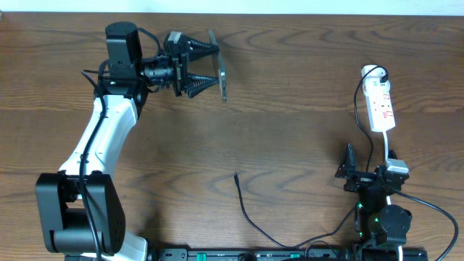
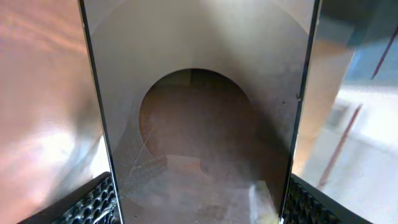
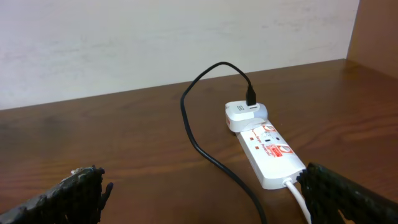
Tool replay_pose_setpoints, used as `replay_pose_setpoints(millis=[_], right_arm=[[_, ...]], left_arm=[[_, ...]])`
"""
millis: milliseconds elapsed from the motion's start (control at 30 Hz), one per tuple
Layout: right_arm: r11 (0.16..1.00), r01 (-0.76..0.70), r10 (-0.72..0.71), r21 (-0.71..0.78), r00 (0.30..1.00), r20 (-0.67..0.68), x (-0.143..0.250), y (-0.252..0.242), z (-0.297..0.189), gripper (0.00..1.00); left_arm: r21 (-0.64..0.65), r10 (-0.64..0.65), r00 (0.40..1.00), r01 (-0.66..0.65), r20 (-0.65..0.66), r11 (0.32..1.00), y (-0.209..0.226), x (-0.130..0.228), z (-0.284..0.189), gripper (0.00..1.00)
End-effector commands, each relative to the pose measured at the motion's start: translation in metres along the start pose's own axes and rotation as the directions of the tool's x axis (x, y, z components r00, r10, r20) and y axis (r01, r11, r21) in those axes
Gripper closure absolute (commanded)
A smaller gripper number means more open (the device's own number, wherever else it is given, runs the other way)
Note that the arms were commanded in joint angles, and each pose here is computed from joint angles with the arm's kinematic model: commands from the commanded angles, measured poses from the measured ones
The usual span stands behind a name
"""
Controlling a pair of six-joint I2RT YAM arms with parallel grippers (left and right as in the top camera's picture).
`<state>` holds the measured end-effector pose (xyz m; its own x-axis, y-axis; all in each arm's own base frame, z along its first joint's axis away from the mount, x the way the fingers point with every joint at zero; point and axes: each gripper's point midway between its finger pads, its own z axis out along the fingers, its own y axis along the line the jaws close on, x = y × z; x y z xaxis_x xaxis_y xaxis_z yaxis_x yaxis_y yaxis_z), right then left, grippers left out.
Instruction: Plug charger to phone and switch on socket
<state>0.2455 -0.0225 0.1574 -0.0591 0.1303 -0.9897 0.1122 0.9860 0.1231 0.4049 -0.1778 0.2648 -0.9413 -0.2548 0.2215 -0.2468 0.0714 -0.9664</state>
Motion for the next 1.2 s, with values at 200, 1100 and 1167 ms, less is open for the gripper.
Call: replay_pose_setpoints(millis=[200,1100,1167], right_arm=[[1.0,-0.015,0.015,0.003,1.0,0.001,0.0,0.0,0.0,0.01],[1.0,-0.015,0.015,0.003,1.0,0.001,0.0,0.0,0.0,0.01],[1.0,-0.015,0.015,0.003,1.0,0.001,0.0,0.0,0.0,0.01]], left_arm=[[-0.049,0.38,0.924,-0.378,0.045,0.925,0.0,-0.005,-0.004,0.93],[-0.326,0.281,0.9,-0.17,0.332,0.93,0.06,-0.06,-0.022,0.93],[-0.308,0.27,0.895,-0.161,0.355,0.938,0.055,-0.064,-0.023,0.93]])
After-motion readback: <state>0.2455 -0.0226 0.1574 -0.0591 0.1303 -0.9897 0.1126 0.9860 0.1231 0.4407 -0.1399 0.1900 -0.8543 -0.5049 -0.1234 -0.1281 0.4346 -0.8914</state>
